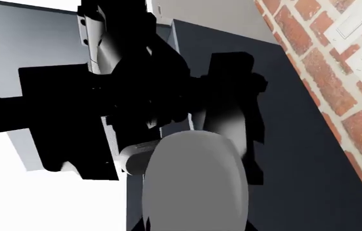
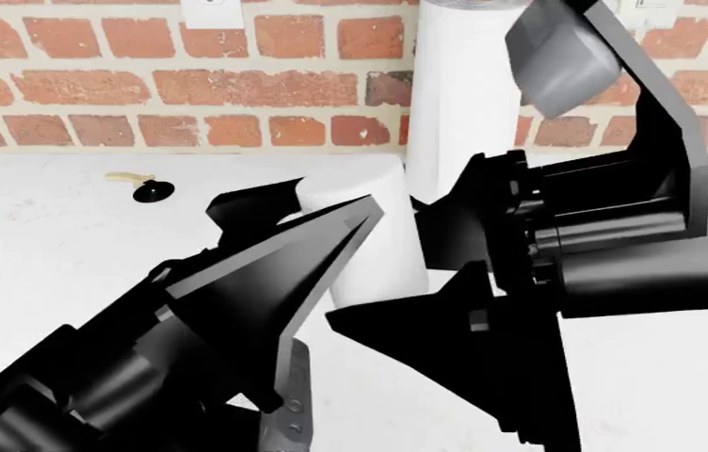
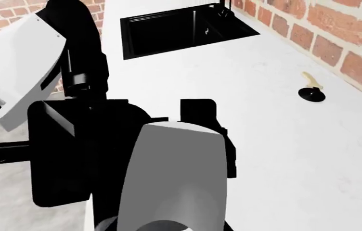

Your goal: A wet mug is on the counter and needs to be dried. Pick it up and place it upside down in the open cabinet.

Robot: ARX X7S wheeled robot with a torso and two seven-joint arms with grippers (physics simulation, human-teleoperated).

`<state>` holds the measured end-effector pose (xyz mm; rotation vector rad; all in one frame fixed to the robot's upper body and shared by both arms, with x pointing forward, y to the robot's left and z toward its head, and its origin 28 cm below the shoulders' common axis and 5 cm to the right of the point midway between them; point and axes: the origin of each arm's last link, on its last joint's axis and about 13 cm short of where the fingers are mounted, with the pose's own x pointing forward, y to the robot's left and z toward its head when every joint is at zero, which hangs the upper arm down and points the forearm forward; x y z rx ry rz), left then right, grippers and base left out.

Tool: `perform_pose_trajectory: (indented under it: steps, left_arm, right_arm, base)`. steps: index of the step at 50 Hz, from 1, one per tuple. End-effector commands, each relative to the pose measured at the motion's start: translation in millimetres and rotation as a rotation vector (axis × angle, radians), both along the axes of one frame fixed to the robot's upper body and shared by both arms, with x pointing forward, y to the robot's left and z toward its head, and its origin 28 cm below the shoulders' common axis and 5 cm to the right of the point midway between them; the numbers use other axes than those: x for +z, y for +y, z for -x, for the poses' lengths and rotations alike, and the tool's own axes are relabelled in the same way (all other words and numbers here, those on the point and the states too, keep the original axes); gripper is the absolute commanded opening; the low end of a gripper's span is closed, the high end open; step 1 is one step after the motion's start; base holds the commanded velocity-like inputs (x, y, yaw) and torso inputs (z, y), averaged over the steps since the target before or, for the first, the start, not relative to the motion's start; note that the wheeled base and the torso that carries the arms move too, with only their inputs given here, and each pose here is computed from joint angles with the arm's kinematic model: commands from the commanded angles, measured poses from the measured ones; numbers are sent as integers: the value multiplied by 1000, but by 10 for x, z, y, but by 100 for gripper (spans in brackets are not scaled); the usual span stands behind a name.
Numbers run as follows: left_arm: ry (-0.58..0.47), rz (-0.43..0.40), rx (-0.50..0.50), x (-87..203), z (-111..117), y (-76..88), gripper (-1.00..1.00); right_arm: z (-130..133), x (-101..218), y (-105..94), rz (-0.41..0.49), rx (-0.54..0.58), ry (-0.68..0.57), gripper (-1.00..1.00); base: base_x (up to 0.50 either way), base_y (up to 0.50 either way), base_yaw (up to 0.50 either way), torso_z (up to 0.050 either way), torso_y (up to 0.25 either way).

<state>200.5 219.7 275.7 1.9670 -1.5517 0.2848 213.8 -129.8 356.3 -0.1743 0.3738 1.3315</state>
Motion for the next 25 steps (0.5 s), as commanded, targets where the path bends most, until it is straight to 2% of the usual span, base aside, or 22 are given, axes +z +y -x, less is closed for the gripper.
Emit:
perform_pose_trajectory:
  steps: [1, 9, 10, 18, 25]
  left_arm:
    - [-26, 5, -44, -54, -3, -28, -100]
    - [-14, 16, 7, -78, -50, 6, -100]
    - [-15, 16, 11, -81, -57, 11, 100]
    - [-10, 28, 36, -52, -68, 47, 100]
    - [27, 71, 79, -57, -87, 126, 100]
  right_arm:
    - [1, 3, 47, -56, 17, -32, -100]
    - [77, 43, -30, -57, -17, -85, -100]
    - [94, 50, -46, -57, -21, -88, -100]
    - [230, 66, -199, -41, -71, -96, -100]
    - [318, 50, -295, -21, -124, -94, -100]
  base:
    - [0, 0, 0, 0, 0]
    - [0, 0, 0, 0, 0]
    - [0, 0, 0, 0, 0]
    - [0, 0, 0, 0, 0]
    - [0, 0, 0, 0, 0]
